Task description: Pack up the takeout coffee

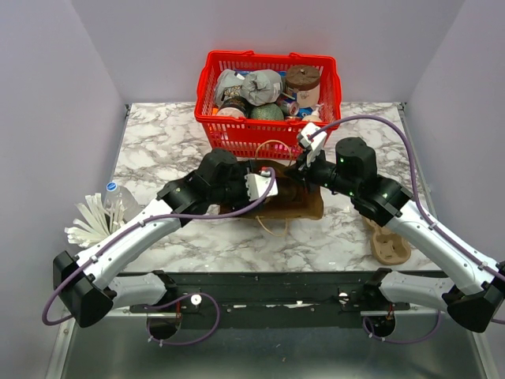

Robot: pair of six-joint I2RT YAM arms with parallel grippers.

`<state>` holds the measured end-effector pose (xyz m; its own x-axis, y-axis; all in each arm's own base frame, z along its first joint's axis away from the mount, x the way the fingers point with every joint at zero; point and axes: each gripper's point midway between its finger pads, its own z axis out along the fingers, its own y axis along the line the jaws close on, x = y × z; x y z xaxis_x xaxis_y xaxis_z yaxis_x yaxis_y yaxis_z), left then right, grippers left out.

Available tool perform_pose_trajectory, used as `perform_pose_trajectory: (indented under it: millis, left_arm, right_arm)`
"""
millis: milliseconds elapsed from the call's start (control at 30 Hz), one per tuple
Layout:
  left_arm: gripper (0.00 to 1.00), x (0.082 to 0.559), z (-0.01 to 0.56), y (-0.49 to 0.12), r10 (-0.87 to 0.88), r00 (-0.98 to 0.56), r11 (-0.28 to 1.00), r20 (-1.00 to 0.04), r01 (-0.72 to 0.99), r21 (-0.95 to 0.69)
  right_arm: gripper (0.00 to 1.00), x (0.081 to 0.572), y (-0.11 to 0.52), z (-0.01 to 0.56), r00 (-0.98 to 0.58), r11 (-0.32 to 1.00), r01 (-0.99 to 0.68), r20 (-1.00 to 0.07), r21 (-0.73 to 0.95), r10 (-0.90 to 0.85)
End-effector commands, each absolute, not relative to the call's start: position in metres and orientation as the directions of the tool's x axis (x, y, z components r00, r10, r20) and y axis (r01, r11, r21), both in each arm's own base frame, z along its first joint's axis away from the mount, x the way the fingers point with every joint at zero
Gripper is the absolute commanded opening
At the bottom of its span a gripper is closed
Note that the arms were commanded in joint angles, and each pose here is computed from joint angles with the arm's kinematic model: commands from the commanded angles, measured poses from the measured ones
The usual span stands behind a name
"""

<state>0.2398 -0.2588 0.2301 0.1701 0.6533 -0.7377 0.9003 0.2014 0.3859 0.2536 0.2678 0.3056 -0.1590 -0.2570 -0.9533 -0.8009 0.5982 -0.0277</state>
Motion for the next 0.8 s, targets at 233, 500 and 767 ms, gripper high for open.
perform_pose_trajectory:
  millis: [233, 500, 767]
  left_arm:
    - [0.0, 0.262, 0.233, -0.242, 0.775, 0.381, 0.043, -0.504, 0.764, 0.643]
    - [0.0, 0.248, 0.205, -0.238, 0.787, 0.462, -0.085, -0.409, 0.738, 0.67]
    - [0.0, 0.244, 0.191, -0.237, 0.793, 0.46, -0.095, -0.399, 0.741, 0.665]
  right_arm:
    - [0.01, 0.239, 0.265, 0.33, -0.091, 0.569, -0.819, -0.96, -0.079, -0.264]
    - [0.01, 0.237, 0.266, 0.324, -0.031, 0.562, -0.817, -0.962, -0.132, -0.272]
    - [0.01, 0.23, 0.268, 0.321, 0.012, 0.529, -0.836, -0.967, -0.149, -0.253]
